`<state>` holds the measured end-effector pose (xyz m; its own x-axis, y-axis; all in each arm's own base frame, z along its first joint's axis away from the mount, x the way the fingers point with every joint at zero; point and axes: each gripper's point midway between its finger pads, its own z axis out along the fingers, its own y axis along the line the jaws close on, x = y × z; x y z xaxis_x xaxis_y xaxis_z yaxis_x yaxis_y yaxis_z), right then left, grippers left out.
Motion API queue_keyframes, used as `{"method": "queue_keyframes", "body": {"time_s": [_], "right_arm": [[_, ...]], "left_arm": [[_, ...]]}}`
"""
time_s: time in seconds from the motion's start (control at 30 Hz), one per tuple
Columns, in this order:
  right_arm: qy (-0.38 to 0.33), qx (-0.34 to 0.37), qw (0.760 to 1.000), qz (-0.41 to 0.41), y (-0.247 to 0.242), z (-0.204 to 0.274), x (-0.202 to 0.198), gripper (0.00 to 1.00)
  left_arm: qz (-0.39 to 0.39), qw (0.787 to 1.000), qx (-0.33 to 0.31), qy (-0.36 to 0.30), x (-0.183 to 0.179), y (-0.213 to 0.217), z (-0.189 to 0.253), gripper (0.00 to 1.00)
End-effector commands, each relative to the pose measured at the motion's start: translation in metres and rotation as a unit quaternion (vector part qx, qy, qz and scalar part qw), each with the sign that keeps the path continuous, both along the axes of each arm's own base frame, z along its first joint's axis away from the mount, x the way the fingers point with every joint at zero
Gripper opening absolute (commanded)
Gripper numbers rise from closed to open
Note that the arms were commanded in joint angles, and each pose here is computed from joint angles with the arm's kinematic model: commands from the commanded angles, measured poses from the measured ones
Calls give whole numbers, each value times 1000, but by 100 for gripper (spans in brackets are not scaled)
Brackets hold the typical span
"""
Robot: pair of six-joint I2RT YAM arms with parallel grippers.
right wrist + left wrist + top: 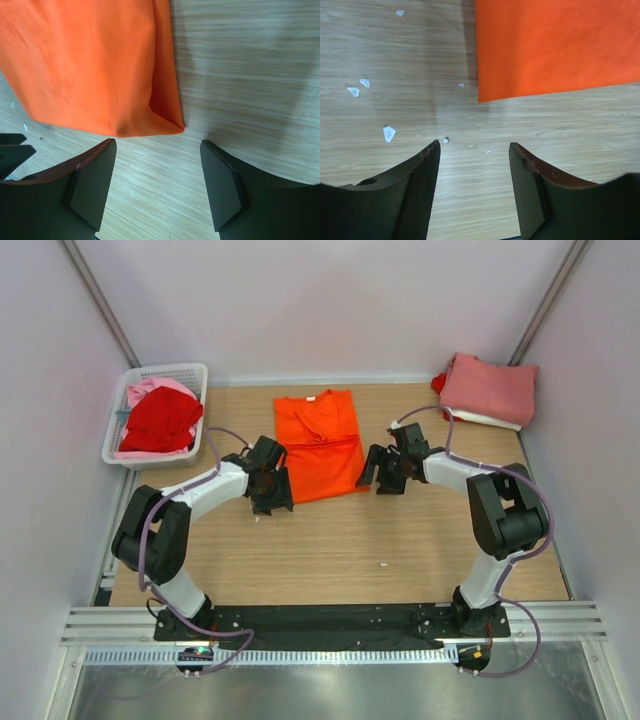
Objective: Fold and stack the t-shirts
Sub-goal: Fold the tshirt
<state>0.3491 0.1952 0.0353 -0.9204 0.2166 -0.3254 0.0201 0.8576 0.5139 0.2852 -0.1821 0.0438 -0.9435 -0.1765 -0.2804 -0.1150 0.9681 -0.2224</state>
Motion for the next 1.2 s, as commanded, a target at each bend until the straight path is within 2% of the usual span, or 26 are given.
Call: {"method": "queue_keyframes", "body": {"time_s": [0.0,0.13,0.33,0.43,0.53,0.9,1.1,1.17], "right_arm": [[-15,11,1000,1,4,-9,3,74],[-11,11,1000,-5,3,-26,4,66],[3,17,1000,-6,5,-40,-1,36],[5,16,1000,-6,5,-41,-2,30],[8,16,1000,-1,5,-44,-4,29],[20,23,1000,9,7,-51,-12,24],[22,30,999,16,8,-49,-15,21],[24,32,999,18,9,-49,-17,18]], "left_arm": [[8,996,-58,-62,22,-19,20,58],[15,996,-55,-70,22,-17,13,58],[30,996,-39,-80,25,-9,-3,58],[31,995,-41,-87,30,-11,-9,59],[40,994,-28,-96,32,-5,-16,58],[55,987,-49,-144,46,-8,-6,58],[78,988,-37,-127,45,-3,-22,48],[79,988,-34,-128,46,-3,-24,39]]}}
